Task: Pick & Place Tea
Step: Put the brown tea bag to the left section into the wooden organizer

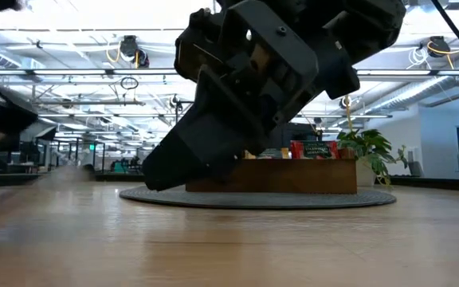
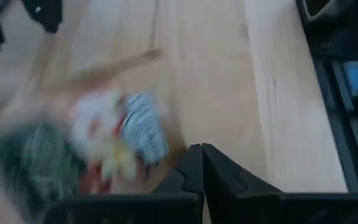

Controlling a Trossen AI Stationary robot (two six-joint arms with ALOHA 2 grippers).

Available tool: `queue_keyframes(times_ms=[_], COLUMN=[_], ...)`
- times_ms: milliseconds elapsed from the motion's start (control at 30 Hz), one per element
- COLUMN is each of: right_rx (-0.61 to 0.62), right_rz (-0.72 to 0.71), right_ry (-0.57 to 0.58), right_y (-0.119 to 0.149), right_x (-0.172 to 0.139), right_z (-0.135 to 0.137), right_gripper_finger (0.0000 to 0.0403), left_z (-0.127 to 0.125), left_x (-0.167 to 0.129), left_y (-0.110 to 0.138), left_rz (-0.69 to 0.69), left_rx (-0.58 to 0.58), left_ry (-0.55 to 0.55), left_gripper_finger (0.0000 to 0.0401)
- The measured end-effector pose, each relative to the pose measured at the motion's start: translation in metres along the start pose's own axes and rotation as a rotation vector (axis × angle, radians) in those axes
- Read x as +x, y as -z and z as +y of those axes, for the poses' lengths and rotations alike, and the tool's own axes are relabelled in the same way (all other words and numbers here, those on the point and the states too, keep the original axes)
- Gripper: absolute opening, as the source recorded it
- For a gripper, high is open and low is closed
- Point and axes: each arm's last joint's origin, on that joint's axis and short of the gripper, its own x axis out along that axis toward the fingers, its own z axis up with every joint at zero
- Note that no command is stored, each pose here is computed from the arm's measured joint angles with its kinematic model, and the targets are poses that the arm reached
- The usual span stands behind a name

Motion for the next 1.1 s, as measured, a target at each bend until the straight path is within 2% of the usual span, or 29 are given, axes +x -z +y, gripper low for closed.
queue_keyframes(times_ms=[300, 467, 600, 733, 900, 1100], right_rx=[0.058, 0.079, 0.101, 0.197, 0.331, 0.387], right_rz=[-0.004, -0.001, 0.025, 0.056, 0.124, 0.13], right_ry=[-0.013, -0.133, -0.138, -0.226, -0.24, -0.294], right_y=[-0.001, -0.004, -0.003, -0.006, -0.003, -0.004], right_x=[0.001, 0.0, -0.001, -0.003, -0.005, -0.004], right_z=[-0.011, -0.01, -0.015, -0.023, -0.03, -0.022], right_gripper_finger=[0.0142, 0.0142, 0.0142, 0.0142, 0.0142, 0.0142], left_z=[0.009, 0.01, 0.011, 0.012, 0.012, 0.013], left_x=[0.013, 0.013, 0.015, 0.02, 0.021, 0.021], left_y=[-0.004, -0.003, 0.0, 0.004, 0.005, 0.005], left_rz=[0.024, 0.032, 0.042, 0.055, 0.06, 0.063], left_rx=[-0.012, 0.0, 0.007, 0.013, 0.019, 0.041], left_ry=[-0.005, -0.012, -0.022, -0.032, -0.031, -0.031], left_gripper_finger=[0.0006, 0.0005, 0.0007, 0.0004, 0.0009, 0.0004])
